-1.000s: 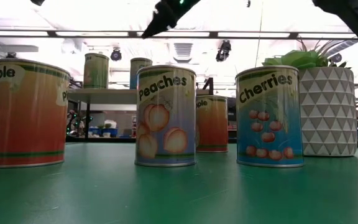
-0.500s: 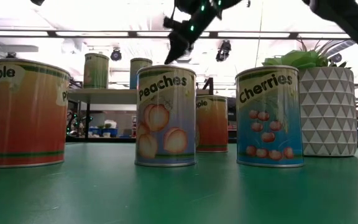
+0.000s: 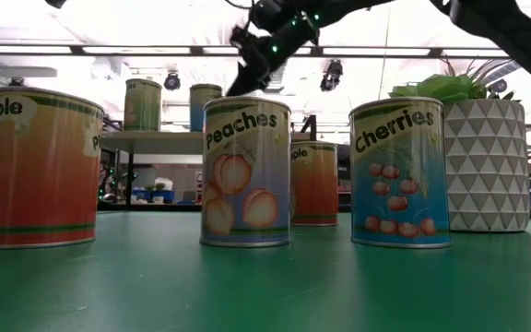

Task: Pick and place cans onto a shelf
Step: Put the top canned cherries on the shelf

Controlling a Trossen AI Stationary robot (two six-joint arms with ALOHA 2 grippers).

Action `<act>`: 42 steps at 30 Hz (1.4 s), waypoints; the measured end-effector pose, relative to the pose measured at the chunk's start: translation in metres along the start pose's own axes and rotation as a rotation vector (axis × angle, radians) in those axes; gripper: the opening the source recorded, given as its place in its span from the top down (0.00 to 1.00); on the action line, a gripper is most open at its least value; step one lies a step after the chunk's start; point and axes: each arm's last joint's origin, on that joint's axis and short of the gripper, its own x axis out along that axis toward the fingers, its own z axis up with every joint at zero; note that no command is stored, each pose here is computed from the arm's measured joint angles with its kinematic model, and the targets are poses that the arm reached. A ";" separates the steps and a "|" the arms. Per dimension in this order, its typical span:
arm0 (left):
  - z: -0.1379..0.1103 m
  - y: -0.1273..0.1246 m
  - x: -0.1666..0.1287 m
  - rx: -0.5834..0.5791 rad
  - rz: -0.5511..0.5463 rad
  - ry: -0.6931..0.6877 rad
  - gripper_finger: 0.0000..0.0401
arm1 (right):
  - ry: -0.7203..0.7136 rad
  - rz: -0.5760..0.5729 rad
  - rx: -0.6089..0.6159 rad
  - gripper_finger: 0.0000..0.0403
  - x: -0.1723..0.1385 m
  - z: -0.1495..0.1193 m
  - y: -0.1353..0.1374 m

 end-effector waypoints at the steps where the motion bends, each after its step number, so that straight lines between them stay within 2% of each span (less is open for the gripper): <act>1: 0.000 0.000 0.000 0.000 0.000 0.000 1.00 | -0.009 0.017 -0.008 0.98 0.000 0.003 0.006; 5: 0.000 0.000 0.000 0.000 0.000 0.000 1.00 | -0.013 0.037 -0.076 0.98 0.004 0.012 0.024; 9: 0.000 0.000 0.000 0.000 0.000 0.000 1.00 | 0.049 -0.094 -0.093 0.98 0.005 0.014 0.027; 12: 0.000 0.000 0.000 0.000 0.000 0.000 1.00 | 0.061 -0.114 -0.091 0.98 0.004 0.013 0.027; 15: 0.000 0.000 0.000 0.000 0.000 0.000 1.00 | 0.041 -0.120 -0.106 0.98 0.000 0.018 0.027; 18: 0.000 0.000 0.000 -0.001 0.000 0.000 1.00 | -0.043 -0.140 -0.119 0.98 -0.005 0.029 0.026; 20: 0.000 0.000 0.000 -0.001 0.000 0.000 1.00 | -0.114 -0.116 -0.130 0.98 -0.007 0.036 0.026; 23: 0.000 0.000 0.000 -0.001 0.000 0.000 1.00 | -0.208 -0.016 -0.120 0.98 -0.004 0.041 0.030; 28: 0.000 0.000 0.000 0.000 0.000 0.000 1.00 | -0.194 0.041 -0.106 0.98 0.008 0.035 0.035; 35: 0.000 0.000 0.000 0.001 0.000 0.001 1.00 | -0.166 -0.039 -0.133 0.98 0.029 0.027 0.029; 42: 0.000 -0.001 0.001 0.006 0.000 0.004 1.00 | -0.141 -0.132 -0.179 0.98 0.032 0.026 0.025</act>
